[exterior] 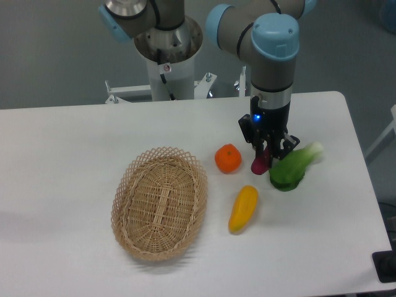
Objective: Place the sweet potato on the table
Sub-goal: 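Hold the purple sweet potato in the gripper above the bok choy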
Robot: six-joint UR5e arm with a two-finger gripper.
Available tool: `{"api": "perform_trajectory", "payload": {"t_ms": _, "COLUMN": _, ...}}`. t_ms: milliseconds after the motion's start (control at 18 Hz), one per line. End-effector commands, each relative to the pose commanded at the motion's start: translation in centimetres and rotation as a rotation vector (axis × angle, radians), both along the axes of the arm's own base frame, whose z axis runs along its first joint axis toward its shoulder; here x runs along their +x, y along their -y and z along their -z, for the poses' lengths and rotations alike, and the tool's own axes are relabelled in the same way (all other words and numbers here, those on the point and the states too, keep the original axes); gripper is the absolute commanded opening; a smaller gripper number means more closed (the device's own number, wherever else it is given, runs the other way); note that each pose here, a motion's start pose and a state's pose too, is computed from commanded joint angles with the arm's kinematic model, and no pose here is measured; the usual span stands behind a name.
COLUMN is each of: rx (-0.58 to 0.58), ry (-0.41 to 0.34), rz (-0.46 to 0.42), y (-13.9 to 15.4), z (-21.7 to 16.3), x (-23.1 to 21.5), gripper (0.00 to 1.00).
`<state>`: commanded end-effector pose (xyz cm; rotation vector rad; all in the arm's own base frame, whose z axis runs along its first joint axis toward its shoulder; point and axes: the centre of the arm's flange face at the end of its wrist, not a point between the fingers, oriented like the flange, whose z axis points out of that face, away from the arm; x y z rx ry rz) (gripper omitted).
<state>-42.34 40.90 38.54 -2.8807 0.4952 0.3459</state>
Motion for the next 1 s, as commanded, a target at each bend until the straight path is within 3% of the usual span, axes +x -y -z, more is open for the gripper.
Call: {"api": "perform_trajectory", "payload": {"t_ms": 1000, "rx": 0.023, "ry": -0.002, "rz": -0.048, "y": -1.3, "z": -0.7, "x": -0.8, "gripper": 0.28}}
